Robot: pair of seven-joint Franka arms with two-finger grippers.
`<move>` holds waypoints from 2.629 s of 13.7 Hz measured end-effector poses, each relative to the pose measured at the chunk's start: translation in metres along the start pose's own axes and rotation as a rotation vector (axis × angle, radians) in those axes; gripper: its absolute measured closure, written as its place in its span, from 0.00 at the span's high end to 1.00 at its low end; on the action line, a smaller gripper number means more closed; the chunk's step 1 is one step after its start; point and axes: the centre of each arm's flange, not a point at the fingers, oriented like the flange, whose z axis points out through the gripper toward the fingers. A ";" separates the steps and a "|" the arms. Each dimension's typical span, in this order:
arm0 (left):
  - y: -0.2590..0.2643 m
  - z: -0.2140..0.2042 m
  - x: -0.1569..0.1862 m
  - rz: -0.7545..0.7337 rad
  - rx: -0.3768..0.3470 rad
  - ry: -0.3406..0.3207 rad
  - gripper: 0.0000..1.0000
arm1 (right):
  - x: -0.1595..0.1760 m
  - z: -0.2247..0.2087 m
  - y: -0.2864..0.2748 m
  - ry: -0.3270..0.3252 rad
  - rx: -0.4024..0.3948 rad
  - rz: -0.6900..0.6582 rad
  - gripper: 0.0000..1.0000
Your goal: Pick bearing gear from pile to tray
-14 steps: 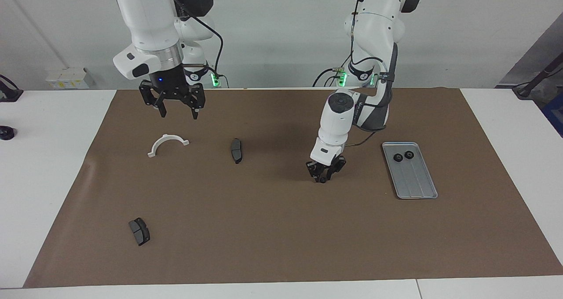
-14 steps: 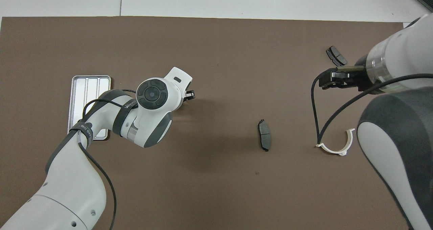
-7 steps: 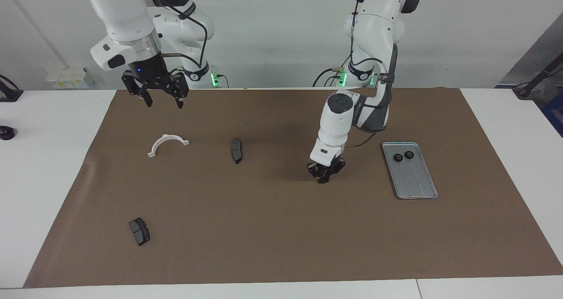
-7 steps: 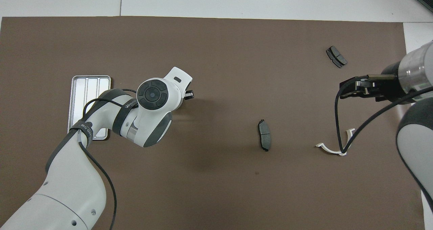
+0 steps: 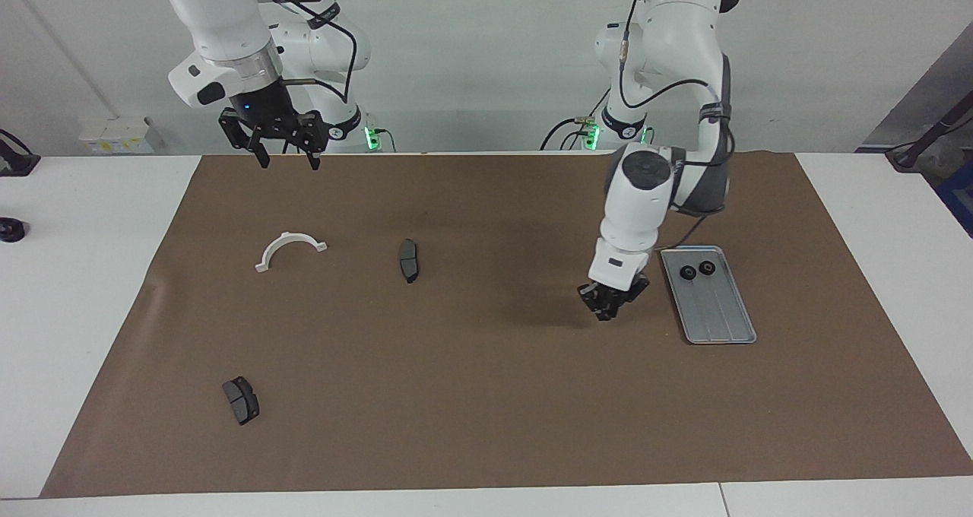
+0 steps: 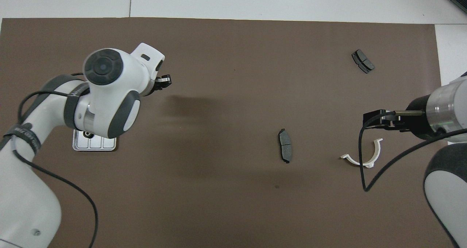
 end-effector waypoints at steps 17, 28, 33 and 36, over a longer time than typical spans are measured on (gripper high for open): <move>-0.196 0.058 -0.006 0.197 -0.016 -0.055 0.69 | -0.004 0.010 0.042 -0.047 -0.004 0.086 1.00; -0.112 -0.092 -0.021 0.330 -0.017 -0.132 1.00 | -0.001 -0.009 0.078 -0.059 0.015 0.096 1.00; -0.120 -0.189 -0.018 0.320 -0.010 -0.172 1.00 | 0.014 -0.004 0.083 -0.102 0.025 0.093 1.00; -0.121 -0.232 -0.019 0.321 -0.007 -0.194 1.00 | 0.026 -0.007 0.060 -0.115 -0.009 0.043 1.00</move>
